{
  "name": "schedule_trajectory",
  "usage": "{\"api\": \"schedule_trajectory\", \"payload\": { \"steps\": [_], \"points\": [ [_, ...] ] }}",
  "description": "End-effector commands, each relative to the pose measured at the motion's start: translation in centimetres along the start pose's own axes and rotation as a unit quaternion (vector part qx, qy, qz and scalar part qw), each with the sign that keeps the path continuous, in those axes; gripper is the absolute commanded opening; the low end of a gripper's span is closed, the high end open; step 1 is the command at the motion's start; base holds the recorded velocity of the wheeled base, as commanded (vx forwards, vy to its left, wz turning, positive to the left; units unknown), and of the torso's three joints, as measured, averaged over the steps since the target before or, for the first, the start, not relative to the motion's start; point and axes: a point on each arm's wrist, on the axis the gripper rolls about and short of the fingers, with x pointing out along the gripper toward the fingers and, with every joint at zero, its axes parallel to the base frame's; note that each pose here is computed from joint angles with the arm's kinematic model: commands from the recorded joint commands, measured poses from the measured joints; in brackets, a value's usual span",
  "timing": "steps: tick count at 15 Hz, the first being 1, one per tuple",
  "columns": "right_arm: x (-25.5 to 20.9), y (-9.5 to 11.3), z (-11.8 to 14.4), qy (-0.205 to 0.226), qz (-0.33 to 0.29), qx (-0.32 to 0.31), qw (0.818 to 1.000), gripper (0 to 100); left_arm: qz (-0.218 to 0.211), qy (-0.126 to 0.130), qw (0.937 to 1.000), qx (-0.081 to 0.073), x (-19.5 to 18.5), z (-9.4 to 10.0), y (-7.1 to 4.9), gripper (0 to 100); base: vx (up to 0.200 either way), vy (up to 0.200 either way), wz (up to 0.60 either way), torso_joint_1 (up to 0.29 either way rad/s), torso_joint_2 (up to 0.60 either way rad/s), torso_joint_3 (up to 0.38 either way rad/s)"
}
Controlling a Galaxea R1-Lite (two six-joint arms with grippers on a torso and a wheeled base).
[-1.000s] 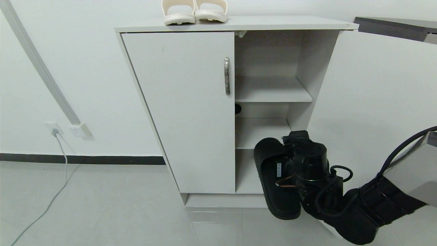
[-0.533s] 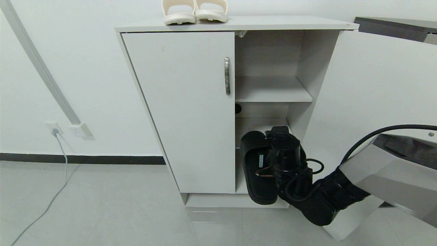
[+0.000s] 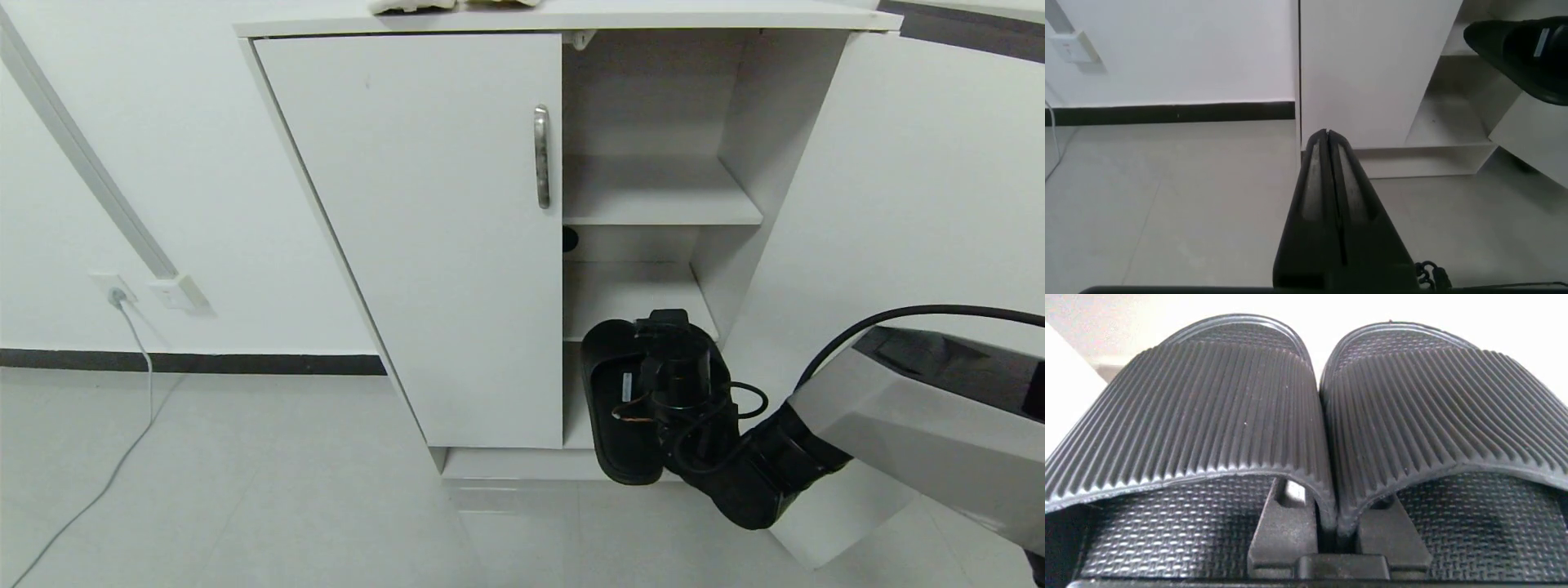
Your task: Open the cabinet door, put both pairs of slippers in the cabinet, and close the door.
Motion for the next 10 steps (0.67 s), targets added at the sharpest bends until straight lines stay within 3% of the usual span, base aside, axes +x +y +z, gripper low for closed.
{"api": "schedule_trajectory", "payload": {
  "steps": [1, 9, 10],
  "points": [
    [-0.2, 0.0, 0.3, -0.003, 0.002, 0.002, 1.0, 0, 0.0, 0.001, 1.0, 0.0, 0.0, 0.0, 0.0, 0, 0.0, 0.0, 0.0, -0.002, 0.01, -0.207],
    [-3.8, 0.8, 2.0, -0.013, 0.064, 0.012, 0.998, 0, 0.0, 0.001, 1.0, 0.0, 0.0, 0.0, 0.0, 0, 0.0, 0.0, 0.0, 0.0, 0.0, -0.027],
    [-4.0, 0.9, 2.0, -0.013, 0.066, 0.011, 0.998, 0, 0.0, 0.001, 1.0, 0.0, 0.0, 0.0, 0.0, 0, 0.0, -0.2, 0.0, 0.012, 0.0, 0.002]
  ]
}}
